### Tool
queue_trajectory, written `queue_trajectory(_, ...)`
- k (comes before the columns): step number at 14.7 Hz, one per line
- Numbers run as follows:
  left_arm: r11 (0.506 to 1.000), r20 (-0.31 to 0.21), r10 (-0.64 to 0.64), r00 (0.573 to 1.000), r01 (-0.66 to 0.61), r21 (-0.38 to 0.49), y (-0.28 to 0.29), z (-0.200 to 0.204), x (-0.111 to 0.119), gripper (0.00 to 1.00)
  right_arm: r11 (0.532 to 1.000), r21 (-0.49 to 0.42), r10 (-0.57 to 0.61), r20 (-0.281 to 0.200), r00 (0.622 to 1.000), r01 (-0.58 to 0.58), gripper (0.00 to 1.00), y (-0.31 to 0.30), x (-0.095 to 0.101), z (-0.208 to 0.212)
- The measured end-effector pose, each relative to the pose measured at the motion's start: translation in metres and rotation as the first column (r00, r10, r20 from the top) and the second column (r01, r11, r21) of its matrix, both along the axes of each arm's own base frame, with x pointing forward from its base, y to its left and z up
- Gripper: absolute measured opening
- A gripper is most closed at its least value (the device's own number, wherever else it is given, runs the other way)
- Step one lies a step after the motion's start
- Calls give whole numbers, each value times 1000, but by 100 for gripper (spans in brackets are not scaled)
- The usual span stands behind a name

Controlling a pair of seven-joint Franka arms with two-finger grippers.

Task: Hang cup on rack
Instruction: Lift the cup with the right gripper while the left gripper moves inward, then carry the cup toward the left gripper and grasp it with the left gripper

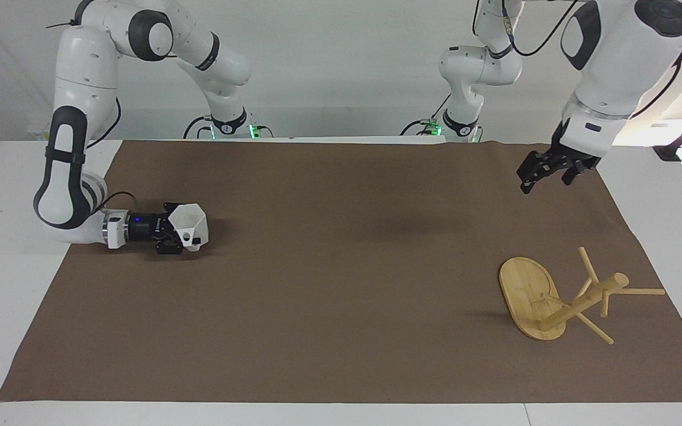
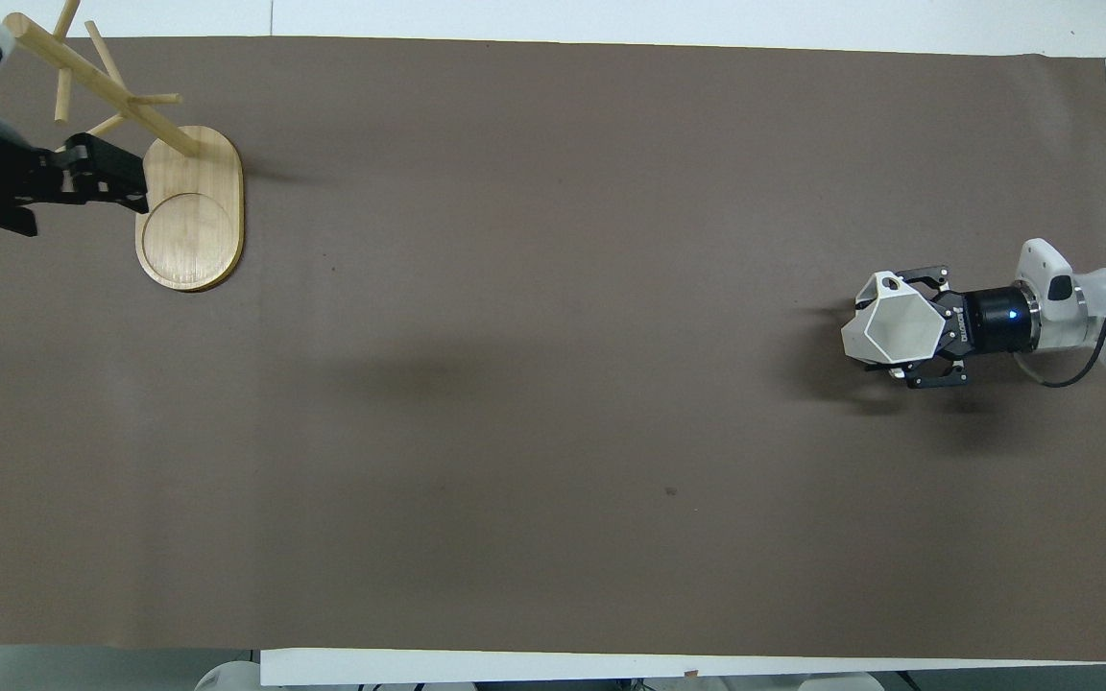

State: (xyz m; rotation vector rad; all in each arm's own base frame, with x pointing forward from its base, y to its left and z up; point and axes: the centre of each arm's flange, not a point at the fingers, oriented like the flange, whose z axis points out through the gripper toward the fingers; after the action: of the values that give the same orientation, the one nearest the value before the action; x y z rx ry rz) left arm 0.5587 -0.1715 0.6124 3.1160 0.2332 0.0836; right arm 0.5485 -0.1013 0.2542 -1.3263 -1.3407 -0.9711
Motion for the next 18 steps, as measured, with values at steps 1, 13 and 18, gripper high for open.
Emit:
queue_trajectory(1,999,6,30,1000,-30,-26,-28,-1,-7,100,1000,7,3,-11,1000,-3,78,29,12,23)
queue_trajectory(13,931,-24,341,940,-341,-133,-269,-62,-15,100,995,-72,-76,2,997,76,78,309,42,74)
queue_trajectory(18,926,-71,348,935,-354,-132,-293,-63,-37,99,989,-99,-112,9,994,113,78,318,42,99)
